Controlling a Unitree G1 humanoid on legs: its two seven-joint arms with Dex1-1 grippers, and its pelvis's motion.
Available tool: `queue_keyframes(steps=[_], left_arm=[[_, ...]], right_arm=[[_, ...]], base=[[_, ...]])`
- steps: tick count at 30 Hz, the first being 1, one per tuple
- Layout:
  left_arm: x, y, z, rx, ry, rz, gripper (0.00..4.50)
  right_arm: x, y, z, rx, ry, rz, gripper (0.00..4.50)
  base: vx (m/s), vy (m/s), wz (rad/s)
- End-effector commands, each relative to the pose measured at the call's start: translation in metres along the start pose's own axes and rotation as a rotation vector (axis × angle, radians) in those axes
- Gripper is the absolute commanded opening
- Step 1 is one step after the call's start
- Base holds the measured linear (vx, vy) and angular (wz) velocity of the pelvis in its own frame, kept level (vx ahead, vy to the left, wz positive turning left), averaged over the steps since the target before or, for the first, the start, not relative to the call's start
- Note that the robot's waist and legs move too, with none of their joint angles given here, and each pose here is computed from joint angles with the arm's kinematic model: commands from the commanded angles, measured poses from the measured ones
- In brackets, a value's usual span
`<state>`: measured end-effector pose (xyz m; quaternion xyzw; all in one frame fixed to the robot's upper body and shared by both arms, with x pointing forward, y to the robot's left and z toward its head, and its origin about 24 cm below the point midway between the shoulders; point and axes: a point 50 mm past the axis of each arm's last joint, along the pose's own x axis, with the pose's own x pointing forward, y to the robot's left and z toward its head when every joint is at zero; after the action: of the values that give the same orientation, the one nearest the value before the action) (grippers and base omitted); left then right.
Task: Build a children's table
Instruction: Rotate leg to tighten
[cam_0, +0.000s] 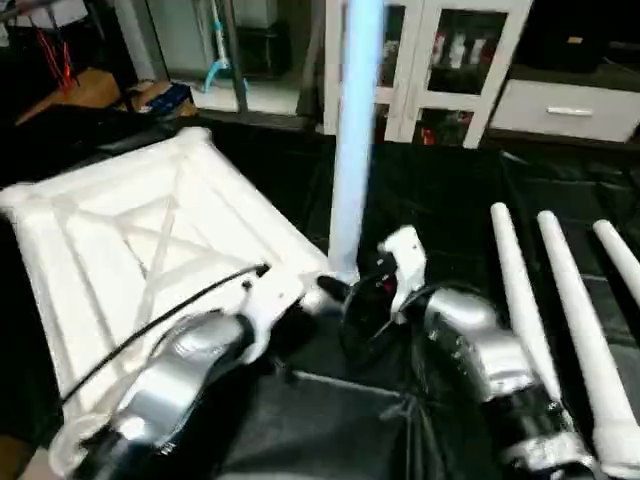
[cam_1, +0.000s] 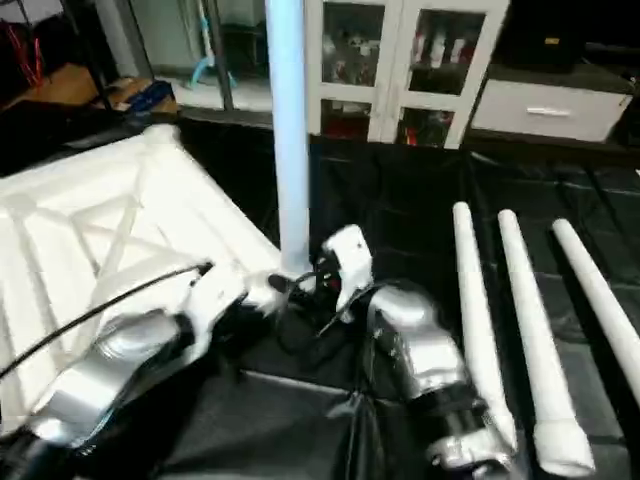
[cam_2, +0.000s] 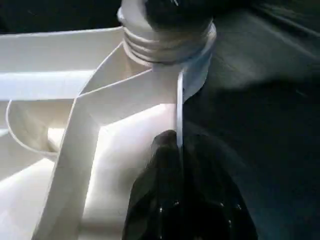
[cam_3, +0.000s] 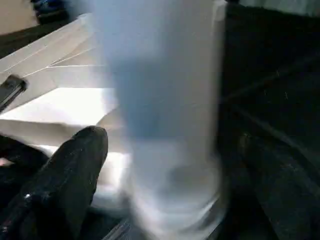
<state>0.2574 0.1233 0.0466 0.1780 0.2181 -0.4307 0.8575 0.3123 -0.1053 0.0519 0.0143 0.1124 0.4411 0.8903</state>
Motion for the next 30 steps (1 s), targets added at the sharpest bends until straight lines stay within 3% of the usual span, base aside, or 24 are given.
queue_keyframes(steps=[1,7,16,17,30], left_arm=[[-0.005,-0.014,0.008,0.041,-0.06,-0.119,0.0],[-0.011,-0.019,0.004,0.043,-0.051,-0.159,0.0],[-0.012,-0.019,0.005,0.041,-0.053,-0.168,0.0],[-0.012,-0.019,0.005,0.041,-0.052,-0.169,0.0],[-0.012,-0.018,0.004,0.037,-0.048,-0.168,0.0]], right_arm=[[-0.007,0.001,0.0,-0.028,0.033,0.084,4.46],[-0.017,0.001,-0.011,-0.034,0.105,0.163,4.46],[-0.023,0.005,-0.02,-0.008,0.14,0.226,4.46],[-0.023,0.005,-0.02,-0.007,0.14,0.225,4.21],[-0.021,0.003,-0.016,0.01,0.107,0.207,3.18]], base=[[0.0,0.0,0.0],[0.0,0.0,0.0],[0.0,0.0,0.0],[0.0,0.0,0.0],[0.0,0.0,0.0]])
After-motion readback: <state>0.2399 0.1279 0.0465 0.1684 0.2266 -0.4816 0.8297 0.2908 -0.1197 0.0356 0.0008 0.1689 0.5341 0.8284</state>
